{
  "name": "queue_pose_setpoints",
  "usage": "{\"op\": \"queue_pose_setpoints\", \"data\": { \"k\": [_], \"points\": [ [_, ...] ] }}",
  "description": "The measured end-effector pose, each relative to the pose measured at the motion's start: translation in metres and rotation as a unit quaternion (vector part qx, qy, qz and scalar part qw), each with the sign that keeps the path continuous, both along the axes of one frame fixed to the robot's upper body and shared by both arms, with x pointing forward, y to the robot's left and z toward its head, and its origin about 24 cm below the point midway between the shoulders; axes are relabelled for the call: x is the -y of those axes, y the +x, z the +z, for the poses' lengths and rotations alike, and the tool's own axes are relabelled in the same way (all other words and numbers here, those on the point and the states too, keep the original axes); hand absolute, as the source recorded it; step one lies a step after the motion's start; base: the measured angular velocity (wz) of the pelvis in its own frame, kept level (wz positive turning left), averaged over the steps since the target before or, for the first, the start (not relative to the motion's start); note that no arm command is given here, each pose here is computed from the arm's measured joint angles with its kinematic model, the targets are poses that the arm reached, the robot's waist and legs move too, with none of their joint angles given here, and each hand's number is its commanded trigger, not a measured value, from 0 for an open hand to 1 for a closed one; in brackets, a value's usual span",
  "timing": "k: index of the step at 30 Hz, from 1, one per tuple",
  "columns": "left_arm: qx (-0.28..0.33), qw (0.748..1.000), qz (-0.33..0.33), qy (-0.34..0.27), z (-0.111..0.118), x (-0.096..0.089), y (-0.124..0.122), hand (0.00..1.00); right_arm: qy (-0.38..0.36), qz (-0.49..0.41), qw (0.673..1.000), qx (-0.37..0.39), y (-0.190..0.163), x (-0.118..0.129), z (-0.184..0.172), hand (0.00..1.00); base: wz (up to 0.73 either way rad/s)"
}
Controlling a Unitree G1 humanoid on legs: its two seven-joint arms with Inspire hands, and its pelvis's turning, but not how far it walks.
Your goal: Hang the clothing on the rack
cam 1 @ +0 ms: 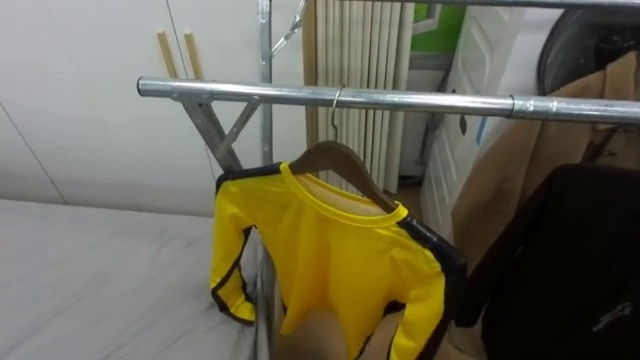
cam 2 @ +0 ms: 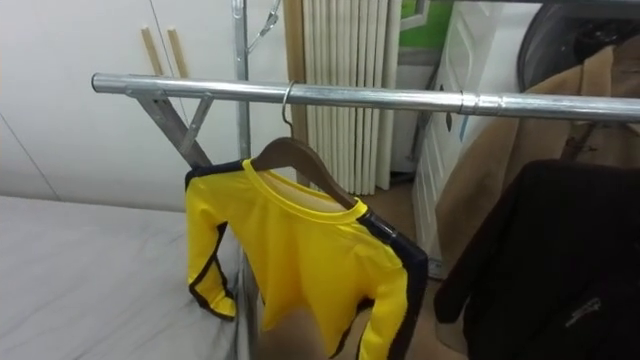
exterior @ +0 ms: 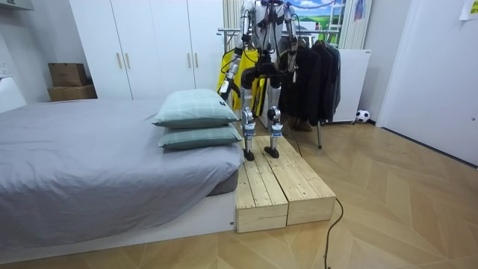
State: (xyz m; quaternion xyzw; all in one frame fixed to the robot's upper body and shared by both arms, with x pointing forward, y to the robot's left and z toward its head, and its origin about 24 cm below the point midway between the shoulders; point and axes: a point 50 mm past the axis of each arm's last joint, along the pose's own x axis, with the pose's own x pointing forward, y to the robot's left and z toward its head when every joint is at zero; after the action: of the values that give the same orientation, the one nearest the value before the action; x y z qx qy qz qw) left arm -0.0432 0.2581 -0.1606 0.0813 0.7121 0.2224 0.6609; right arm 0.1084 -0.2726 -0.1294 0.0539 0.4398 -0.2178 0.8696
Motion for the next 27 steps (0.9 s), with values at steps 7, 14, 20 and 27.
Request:
{"op": "queue_pose_setpoints", "data": {
  "k": [7,14,20,27],
  "points": [
    [0.009,1.0,0.011,-0.007,-0.001,0.0,0.0,0.0,0.036,0.043,0.998,-0.041,-0.021,-0.016,-0.016,0.0,0.0],
    [0.057,0.993,0.105,-0.02,-0.002,0.002,0.009,0.0,0.089,0.021,0.993,-0.077,-0.053,-0.027,-0.029,0.0,0.02],
    [0.088,0.983,0.15,-0.053,-0.005,0.008,0.006,0.0,0.121,0.003,0.988,-0.1,-0.076,-0.032,-0.034,0.0,0.01],
    [0.101,0.976,0.171,-0.091,-0.006,0.013,0.003,0.0,0.147,-0.043,0.982,-0.108,-0.093,-0.032,-0.036,0.0,0.02]
  ]
}}
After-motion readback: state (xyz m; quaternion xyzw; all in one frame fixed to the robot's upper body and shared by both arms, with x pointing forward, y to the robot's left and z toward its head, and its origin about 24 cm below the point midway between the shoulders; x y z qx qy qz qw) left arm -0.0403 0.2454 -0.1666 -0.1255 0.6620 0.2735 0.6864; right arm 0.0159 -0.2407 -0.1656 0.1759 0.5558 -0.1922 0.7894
